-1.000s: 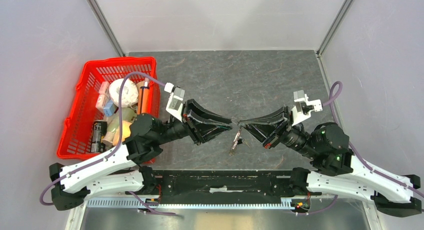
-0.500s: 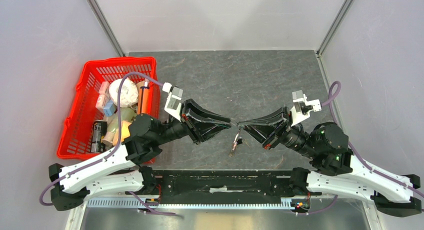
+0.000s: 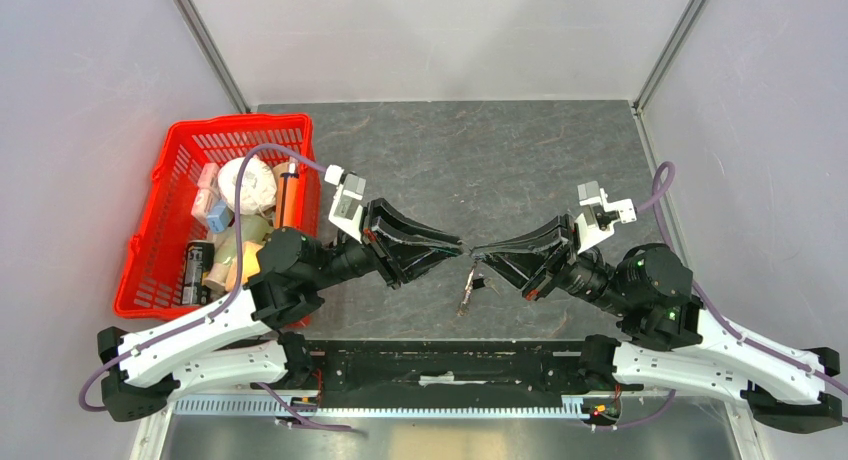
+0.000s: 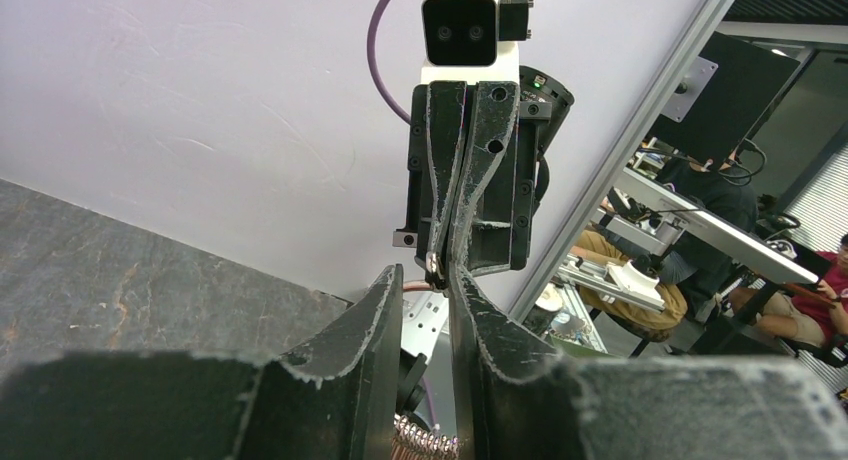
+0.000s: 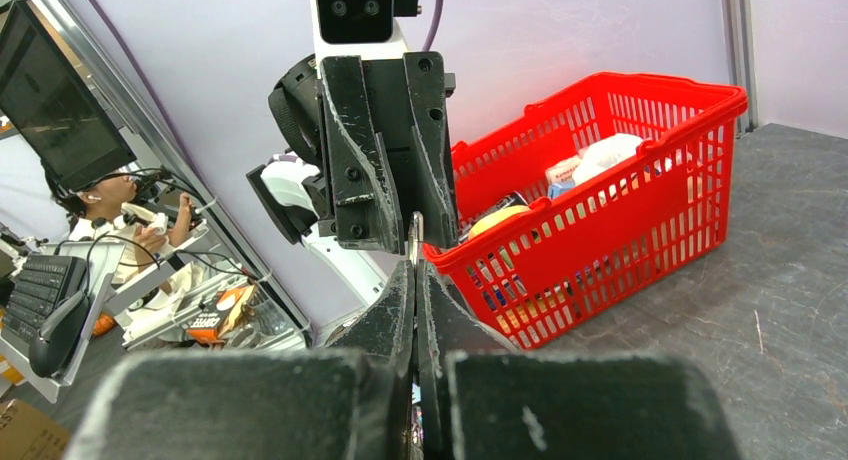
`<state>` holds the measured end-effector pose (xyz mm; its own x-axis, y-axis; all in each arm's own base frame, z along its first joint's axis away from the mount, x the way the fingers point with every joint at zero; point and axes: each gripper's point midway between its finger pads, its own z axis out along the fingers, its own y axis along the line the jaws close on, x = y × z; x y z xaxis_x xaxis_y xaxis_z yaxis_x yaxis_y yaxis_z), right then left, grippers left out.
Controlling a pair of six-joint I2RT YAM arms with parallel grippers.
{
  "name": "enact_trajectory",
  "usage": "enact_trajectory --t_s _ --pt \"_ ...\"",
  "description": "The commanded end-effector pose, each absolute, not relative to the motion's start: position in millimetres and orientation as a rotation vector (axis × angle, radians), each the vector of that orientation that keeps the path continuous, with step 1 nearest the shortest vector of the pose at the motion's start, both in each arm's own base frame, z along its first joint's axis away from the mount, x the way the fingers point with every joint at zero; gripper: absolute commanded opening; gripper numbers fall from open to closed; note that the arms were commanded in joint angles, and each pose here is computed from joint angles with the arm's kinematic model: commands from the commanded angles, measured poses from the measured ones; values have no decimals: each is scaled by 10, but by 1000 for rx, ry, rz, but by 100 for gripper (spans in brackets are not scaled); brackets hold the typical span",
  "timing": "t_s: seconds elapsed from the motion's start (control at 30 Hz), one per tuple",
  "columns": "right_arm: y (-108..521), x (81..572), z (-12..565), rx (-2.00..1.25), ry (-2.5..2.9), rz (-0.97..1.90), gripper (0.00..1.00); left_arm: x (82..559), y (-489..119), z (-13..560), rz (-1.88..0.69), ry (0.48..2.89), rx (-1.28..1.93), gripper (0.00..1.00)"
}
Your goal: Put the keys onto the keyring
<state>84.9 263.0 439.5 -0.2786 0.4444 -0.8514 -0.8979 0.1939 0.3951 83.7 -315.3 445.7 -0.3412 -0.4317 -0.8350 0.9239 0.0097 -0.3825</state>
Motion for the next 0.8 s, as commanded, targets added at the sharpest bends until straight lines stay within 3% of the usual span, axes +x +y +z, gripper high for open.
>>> enact_trajectory --t_s 0.0,0.37,0.53,0.77 --pt "2586 785 4575 -487 1182 1455 0 782 -3057 4766 -1600 1063 582 27" --pt "2600 796 4526 -490 1195 1449 0 757 -3076 4802 -1611 1055 599 14" --pt "2597 806 4504 -482 1199 1447 0 734 -3112 4809 -1624 1056 621 2" --pt "2569 802 4512 -483 1202 1442 0 682 -3120 4799 -1638 1055 653 2"
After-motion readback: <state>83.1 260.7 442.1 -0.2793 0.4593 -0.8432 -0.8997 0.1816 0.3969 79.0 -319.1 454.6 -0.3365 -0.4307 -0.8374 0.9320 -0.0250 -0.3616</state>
